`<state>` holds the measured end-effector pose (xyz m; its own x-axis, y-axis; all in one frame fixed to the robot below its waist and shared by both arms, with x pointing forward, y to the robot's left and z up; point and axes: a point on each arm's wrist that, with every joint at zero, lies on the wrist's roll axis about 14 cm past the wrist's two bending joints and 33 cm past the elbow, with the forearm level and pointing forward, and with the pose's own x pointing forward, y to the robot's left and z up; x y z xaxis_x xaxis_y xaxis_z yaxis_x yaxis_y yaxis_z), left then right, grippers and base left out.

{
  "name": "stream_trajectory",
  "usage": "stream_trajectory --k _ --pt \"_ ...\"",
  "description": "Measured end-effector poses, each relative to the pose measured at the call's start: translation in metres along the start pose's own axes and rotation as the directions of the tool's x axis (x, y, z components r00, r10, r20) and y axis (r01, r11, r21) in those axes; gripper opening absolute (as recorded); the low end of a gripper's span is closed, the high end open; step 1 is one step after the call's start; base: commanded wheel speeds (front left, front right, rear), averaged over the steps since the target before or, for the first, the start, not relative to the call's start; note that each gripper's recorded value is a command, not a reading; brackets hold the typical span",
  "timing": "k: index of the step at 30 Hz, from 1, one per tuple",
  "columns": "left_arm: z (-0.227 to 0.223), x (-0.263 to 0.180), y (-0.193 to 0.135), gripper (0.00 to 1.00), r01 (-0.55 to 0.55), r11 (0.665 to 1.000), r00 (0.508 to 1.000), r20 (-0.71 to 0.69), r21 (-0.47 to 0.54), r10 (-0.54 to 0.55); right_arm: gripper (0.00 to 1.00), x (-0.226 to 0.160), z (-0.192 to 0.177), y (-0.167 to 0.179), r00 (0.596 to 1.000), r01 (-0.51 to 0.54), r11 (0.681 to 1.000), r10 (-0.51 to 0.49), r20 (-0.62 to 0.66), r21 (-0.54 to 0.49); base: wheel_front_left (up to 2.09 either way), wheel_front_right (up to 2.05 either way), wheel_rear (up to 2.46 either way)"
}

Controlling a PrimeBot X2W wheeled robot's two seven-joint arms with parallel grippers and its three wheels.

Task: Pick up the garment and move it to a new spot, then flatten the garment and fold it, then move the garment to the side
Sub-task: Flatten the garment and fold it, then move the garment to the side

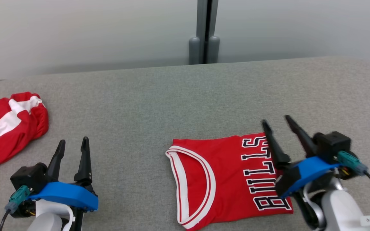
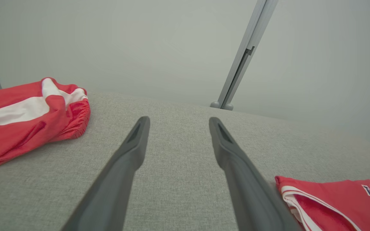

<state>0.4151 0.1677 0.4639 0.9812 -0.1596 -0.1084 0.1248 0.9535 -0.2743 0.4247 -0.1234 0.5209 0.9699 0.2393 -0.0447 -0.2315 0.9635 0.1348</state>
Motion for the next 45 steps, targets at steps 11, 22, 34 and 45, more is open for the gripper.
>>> stream_trajectory --k 11,22,34,45 --pt "0.005 -0.013 -0.011 1.0 0.007 1.0 1.0 0.031 0.01 -0.007 1.0 -0.047 0.002 -0.068 0.979 0.205 0.976 -0.204 0.02 -0.07 0.0 0.0 0.0" --pt "0.0 -0.027 -0.007 1.0 -0.016 1.0 1.0 0.023 0.017 0.015 1.0 -0.062 -0.007 -0.071 0.976 0.219 0.974 -0.217 0.031 -0.058 0.0 0.0 0.0" --pt "-0.001 -0.03 -0.009 1.0 -0.018 1.0 1.0 0.021 0.02 0.018 1.0 -0.061 -0.001 -0.063 0.98 0.197 0.979 -0.195 0.044 -0.046 0.0 0.0 0.0" --pt "-0.002 -0.029 -0.013 1.0 -0.014 1.0 1.0 0.018 0.015 0.014 1.0 -0.055 -0.009 -0.059 0.983 0.183 0.983 -0.183 0.007 -0.016 0.0 0.0 0.0"
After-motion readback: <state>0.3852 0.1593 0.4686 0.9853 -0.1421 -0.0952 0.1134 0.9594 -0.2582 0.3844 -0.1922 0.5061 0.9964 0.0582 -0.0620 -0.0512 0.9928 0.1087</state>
